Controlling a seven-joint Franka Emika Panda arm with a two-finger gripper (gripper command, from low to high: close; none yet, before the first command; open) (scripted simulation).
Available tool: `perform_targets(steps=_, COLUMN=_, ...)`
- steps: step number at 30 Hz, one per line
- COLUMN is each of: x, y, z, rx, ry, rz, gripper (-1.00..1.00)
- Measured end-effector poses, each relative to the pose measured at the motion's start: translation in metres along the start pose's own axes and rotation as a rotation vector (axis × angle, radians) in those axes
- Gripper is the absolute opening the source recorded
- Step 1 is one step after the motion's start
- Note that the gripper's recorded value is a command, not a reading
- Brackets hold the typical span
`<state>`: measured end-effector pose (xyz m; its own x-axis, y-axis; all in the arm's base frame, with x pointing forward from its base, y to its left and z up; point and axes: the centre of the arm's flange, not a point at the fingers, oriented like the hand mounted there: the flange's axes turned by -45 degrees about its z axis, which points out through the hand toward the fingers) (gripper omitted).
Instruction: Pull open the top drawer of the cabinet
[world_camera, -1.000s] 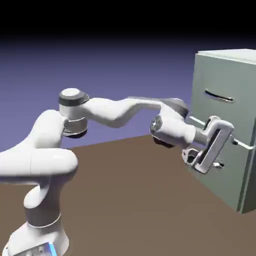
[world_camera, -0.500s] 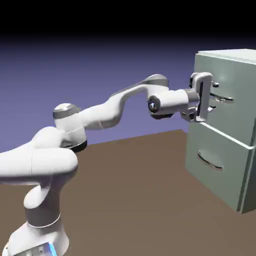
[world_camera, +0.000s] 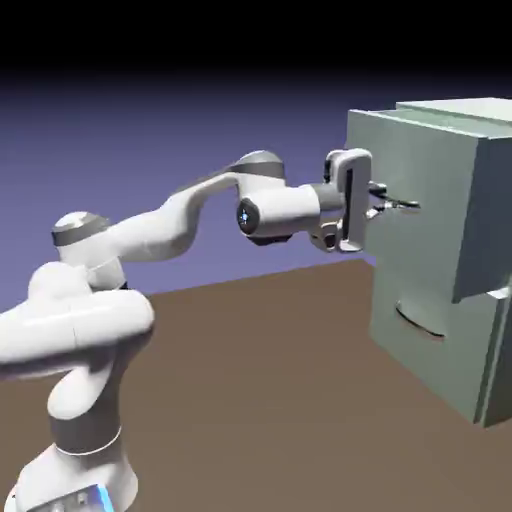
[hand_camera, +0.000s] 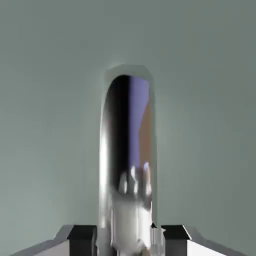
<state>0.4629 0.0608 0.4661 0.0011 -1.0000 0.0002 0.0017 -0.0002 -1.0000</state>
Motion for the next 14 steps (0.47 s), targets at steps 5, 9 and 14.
perform_targets(steps=5, x=0.000, y=0.000, z=-0.060, rx=0.000, ry=0.000, rz=0.000, gripper=-1.00)
perform_targets(steps=9, x=0.000, y=0.000, z=-0.085, rx=-0.002, ry=0.000, rz=0.000, gripper=1.00)
perform_targets(steps=14, x=-0.001, y=0.000, z=-0.126, rx=-0.002, ry=0.000, rz=0.000, gripper=1.00)
